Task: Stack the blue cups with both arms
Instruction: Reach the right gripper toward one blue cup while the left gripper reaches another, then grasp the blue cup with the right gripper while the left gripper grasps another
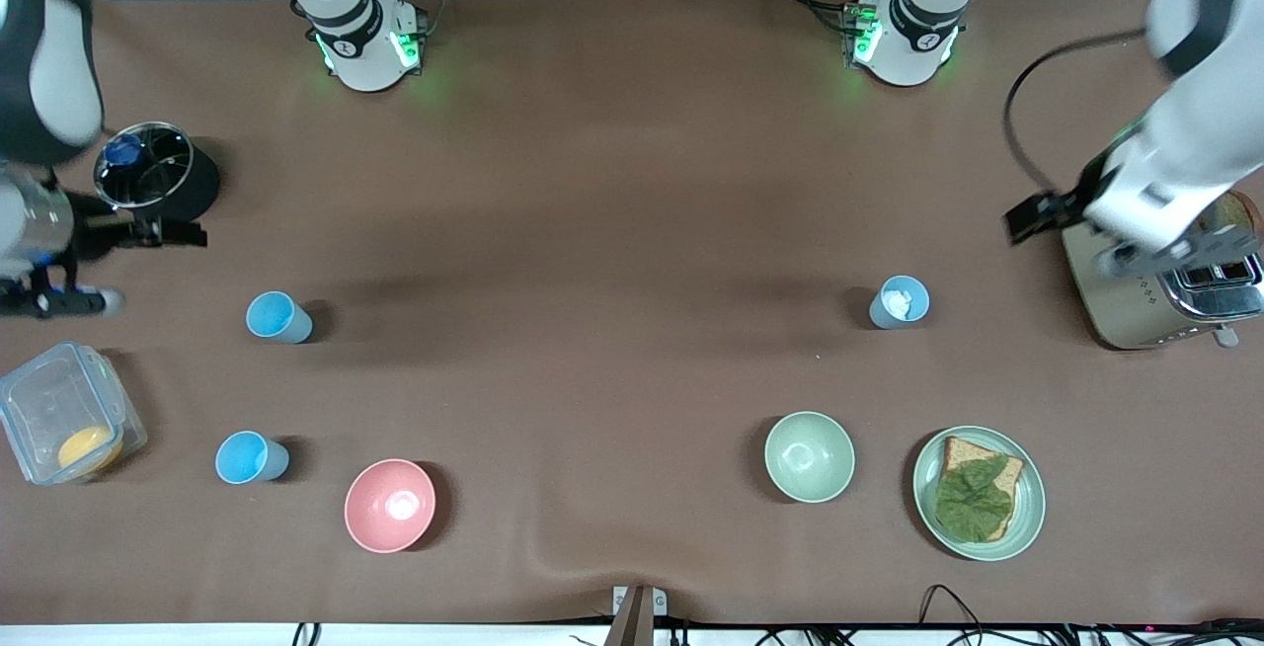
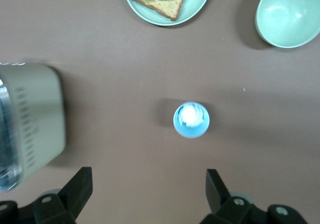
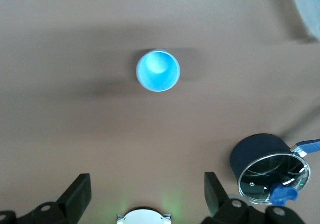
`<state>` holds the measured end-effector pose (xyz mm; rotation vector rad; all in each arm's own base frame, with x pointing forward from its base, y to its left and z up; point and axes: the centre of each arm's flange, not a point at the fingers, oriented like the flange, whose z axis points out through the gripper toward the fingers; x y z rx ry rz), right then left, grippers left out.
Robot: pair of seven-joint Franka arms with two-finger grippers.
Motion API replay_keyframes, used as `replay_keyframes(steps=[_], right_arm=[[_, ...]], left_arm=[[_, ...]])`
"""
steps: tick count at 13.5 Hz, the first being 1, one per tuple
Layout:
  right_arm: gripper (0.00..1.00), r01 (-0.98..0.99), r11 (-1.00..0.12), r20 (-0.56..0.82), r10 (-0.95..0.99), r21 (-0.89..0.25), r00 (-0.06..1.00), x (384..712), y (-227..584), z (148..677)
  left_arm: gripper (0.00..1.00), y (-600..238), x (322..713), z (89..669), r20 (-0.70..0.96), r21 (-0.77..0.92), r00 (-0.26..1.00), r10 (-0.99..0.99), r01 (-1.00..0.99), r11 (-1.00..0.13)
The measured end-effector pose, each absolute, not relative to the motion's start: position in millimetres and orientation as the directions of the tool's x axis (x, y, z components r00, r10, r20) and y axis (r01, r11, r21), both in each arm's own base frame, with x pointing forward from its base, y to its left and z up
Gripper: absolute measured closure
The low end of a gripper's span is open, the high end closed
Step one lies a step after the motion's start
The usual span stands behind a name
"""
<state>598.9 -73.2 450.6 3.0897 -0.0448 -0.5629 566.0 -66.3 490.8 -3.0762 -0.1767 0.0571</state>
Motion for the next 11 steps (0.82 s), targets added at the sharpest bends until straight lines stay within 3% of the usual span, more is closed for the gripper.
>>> replay_keyframes(steps=[4, 8, 10, 11], right_arm=[[0.00, -0.092, -0.996, -0.395, -0.090, 0.013, 0.914, 620, -125, 347], [0.00, -0.081, -0.997, -0.398, -0.077, 0.008, 0.914, 632, -120, 294], [0.00, -0.072, -0.997, -0.399, -0.068, 0.005, 0.915, 634, -115, 281], [0.00, -0.069, -0.998, -0.396, -0.065, 0.005, 0.916, 636, -113, 278]], left_arm=[[0.00, -67, 539, 367, 0.007, -0.037, 0.994, 0.113, 0.113, -0.993], [0.00, -66, 514, 299, 0.005, -0.019, 0.994, 0.107, 0.107, -0.994], [0.04, -67, 515, 280, -0.002, -0.010, 0.994, 0.107, 0.107, -0.994], [0.11, -67, 516, 271, -0.001, -0.004, 0.994, 0.107, 0.107, -0.994]])
